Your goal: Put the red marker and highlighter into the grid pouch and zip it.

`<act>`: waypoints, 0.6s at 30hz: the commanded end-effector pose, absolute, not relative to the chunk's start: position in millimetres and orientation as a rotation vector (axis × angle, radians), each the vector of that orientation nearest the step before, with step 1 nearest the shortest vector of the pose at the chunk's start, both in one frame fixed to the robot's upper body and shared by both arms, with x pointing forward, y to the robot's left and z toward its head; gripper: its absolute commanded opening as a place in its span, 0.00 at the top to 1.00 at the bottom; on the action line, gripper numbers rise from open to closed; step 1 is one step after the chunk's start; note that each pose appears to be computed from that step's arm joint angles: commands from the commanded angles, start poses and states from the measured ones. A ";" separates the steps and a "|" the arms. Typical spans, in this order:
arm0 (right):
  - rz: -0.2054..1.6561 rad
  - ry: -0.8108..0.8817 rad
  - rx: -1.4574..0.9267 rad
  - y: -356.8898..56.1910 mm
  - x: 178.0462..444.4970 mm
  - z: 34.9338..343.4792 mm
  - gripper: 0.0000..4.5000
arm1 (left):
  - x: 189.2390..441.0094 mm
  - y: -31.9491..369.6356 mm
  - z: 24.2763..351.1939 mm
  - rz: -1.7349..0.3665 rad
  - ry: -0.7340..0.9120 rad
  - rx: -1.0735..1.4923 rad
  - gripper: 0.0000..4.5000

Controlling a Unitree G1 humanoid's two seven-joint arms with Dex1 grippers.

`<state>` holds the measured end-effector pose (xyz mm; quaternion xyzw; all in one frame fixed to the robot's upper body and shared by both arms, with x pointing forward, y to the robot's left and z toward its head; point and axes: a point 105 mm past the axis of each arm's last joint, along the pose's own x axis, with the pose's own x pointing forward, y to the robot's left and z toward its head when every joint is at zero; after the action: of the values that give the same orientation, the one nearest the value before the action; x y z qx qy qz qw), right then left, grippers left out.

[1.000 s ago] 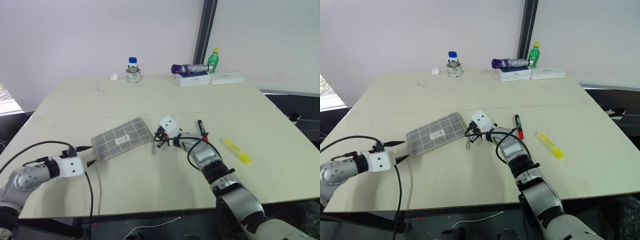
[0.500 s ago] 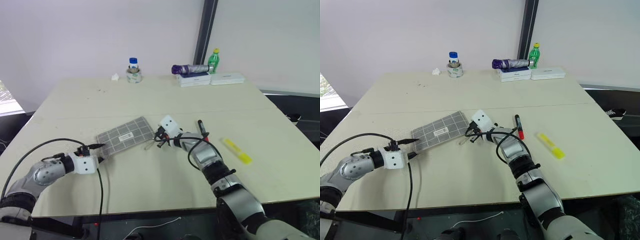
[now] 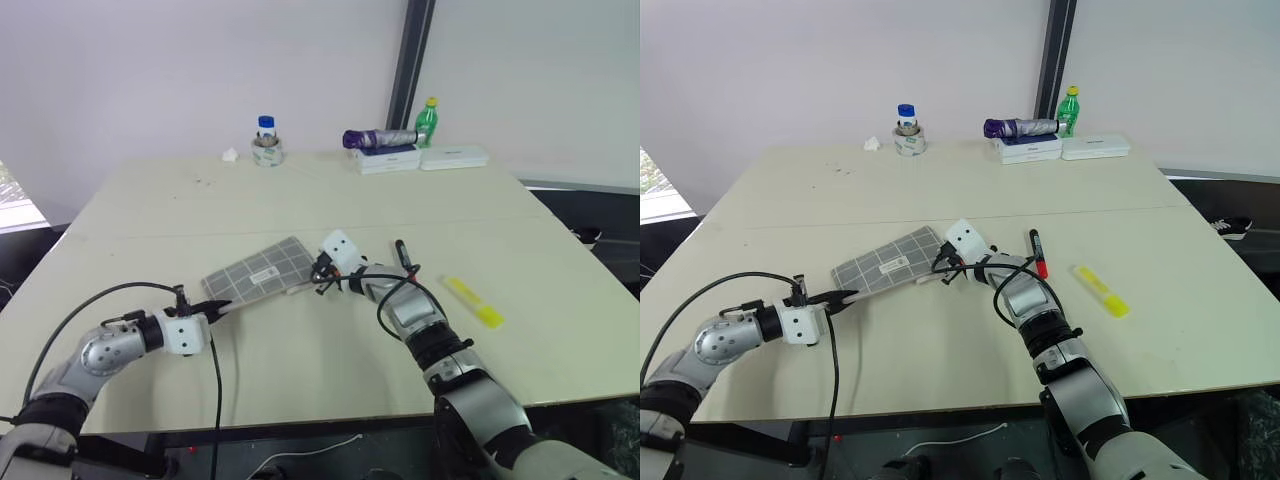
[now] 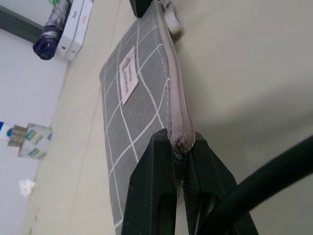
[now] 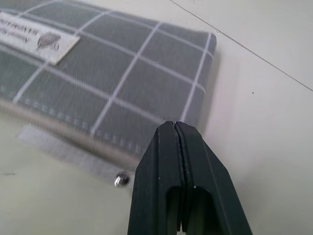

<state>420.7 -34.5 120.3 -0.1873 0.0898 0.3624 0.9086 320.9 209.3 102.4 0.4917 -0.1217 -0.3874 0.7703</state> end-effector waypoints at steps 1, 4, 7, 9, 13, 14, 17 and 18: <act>0.718 0.064 -0.433 -42.7 424.3 152.8 1.00 | 315.5 194.9 114.3 -0.821 -0.267 0.923 0.98; 0.681 0.002 -0.474 -60.4 425.0 171.9 1.00 | 309.4 190.0 122.7 -0.786 -0.229 0.796 0.98; 0.690 -0.071 -0.528 -86.8 413.6 198.5 1.00 | 297.1 179.1 131.1 -0.761 -0.191 0.618 0.98; 0.699 -0.067 -0.509 -101.6 405.3 208.2 1.00 | 292.5 172.6 137.1 -0.735 -0.175 0.549 0.98; 0.767 0.007 -0.407 -120.4 379.3 210.7 0.70 | 287.6 159.6 143.9 -0.685 -0.156 0.431 1.00; 0.773 0.019 -0.397 -122.1 374.6 210.3 0.59 | 287.0 157.2 144.4 -0.679 -0.151 0.414 1.00; 0.786 0.079 -0.303 -127.7 358.0 200.5 0.37 | 285.8 145.8 148.5 -0.666 -0.153 0.332 1.00; 0.779 0.094 -0.286 -128.6 356.1 197.7 0.37 | 285.5 143.7 149.6 -0.664 -0.153 0.317 1.00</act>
<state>362.6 -131.2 181.8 -0.1510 0.0686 0.3744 0.9123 288.0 147.4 135.7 0.1653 -0.0546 -0.3271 0.9288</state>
